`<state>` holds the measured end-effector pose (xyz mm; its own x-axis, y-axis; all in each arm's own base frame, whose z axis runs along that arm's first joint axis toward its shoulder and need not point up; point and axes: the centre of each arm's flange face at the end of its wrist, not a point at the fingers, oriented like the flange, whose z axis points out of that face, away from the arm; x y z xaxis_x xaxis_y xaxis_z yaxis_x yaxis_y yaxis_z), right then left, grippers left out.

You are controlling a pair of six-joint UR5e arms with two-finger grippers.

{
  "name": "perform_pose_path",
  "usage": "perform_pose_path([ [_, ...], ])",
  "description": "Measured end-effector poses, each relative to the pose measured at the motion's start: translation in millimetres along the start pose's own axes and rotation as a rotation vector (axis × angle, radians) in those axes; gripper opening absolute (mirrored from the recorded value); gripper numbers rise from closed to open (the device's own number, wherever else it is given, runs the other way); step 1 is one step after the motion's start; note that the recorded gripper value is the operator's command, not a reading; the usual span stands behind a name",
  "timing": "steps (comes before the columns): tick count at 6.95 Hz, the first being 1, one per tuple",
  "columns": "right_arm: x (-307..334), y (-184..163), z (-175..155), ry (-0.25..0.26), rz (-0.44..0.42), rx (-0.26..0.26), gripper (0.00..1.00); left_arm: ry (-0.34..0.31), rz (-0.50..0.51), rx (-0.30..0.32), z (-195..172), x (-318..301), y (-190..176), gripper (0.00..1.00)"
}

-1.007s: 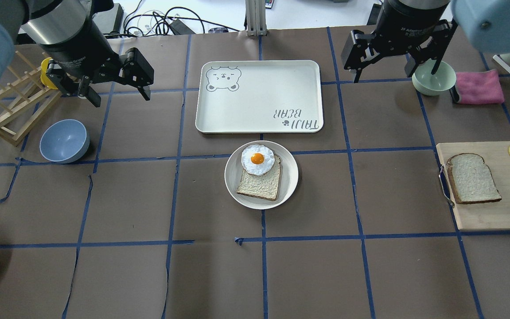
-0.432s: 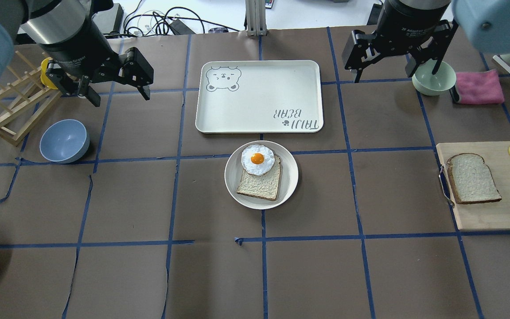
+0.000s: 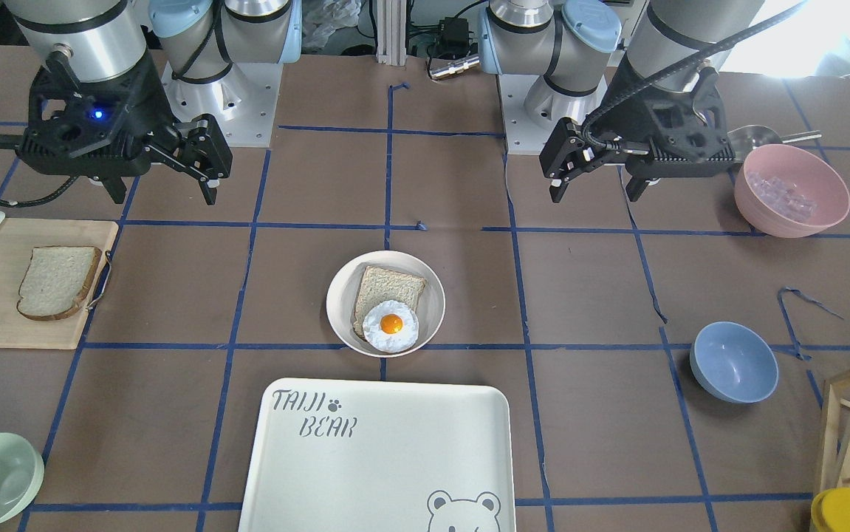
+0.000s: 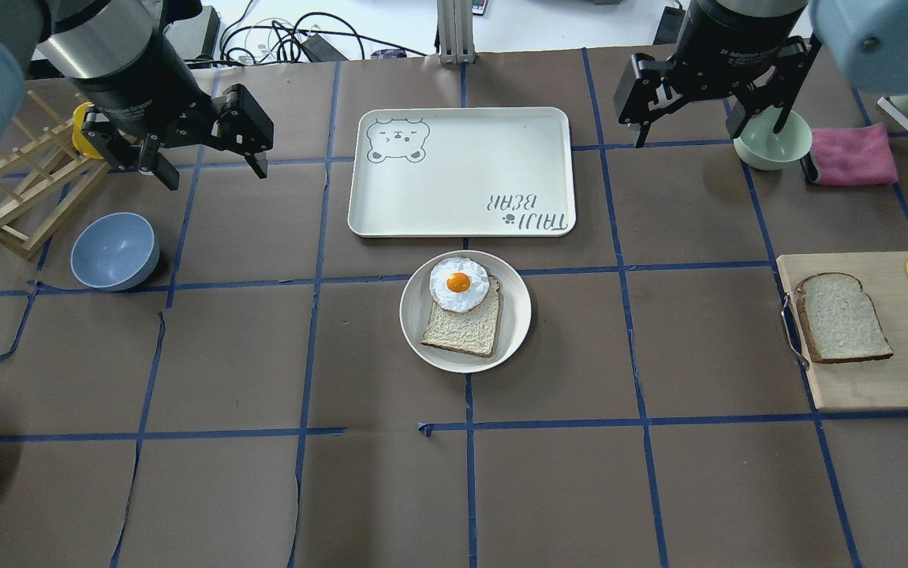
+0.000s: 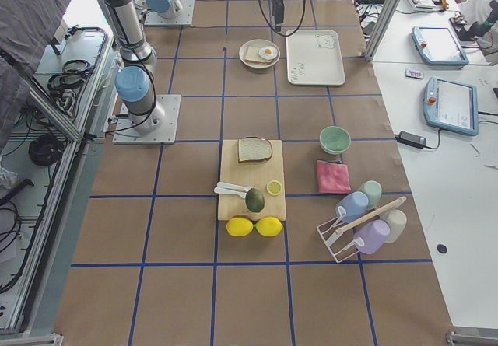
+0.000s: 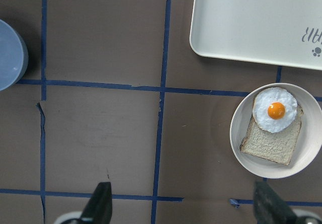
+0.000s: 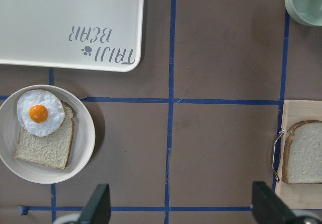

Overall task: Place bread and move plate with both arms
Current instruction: 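Move the right gripper toward the bread slice on the wooden board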

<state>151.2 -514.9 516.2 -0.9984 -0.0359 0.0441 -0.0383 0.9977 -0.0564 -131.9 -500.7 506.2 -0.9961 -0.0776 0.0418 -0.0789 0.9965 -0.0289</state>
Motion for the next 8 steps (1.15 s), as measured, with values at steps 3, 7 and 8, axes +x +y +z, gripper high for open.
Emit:
perform_pose_path([
  [3,18.8,-3.3,5.1,0.003,-0.005,-0.013,1.0,-0.002,0.0,0.002,-0.9,-0.2,0.6,1.0],
  [7,77.5,-7.8,30.0,0.0,0.013,-0.058,1.0,-0.04,0.002,0.008,-3.3,-4.5,1.9,1.0],
  [8,114.5,-8.4,49.2,-0.026,0.02,-0.076,1.0,-0.047,0.003,0.009,-3.6,-5.3,2.1,1.0],
])
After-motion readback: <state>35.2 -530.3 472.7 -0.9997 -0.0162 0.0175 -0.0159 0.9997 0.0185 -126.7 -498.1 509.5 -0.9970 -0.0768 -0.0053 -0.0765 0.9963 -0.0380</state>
